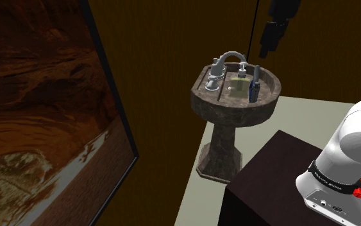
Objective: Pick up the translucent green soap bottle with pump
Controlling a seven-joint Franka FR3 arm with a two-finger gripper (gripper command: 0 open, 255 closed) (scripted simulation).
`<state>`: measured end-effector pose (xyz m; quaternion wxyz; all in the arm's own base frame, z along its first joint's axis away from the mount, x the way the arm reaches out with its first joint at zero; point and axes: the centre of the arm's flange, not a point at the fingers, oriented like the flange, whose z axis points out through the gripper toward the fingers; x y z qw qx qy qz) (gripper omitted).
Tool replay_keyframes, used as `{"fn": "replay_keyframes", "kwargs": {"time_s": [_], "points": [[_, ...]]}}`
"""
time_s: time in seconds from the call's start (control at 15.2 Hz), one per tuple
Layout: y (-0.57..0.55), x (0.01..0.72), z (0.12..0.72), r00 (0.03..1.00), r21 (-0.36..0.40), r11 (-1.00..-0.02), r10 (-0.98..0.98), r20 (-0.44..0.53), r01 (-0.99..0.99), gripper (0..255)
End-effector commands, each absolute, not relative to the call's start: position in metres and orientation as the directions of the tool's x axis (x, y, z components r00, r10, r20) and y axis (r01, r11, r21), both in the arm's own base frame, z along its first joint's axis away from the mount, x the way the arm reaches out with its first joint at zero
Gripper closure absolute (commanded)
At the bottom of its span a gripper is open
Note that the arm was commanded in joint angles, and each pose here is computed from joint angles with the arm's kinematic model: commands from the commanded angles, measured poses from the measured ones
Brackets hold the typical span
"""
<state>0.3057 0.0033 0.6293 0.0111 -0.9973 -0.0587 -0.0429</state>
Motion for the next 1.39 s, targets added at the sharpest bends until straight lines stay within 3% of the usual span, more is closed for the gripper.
{"fn": "replay_keyframes", "kwargs": {"time_s": [0.0, 1.32], "points": [[0.003, 0.306, 0.629, 0.989, -0.017, -0.993, 0.116, 0.087, 0.118, 0], [-0.201, 0.407, 0.487, 0.94, -0.048, -0.949, 0.302, 0.162, 0.313, 0]]}}
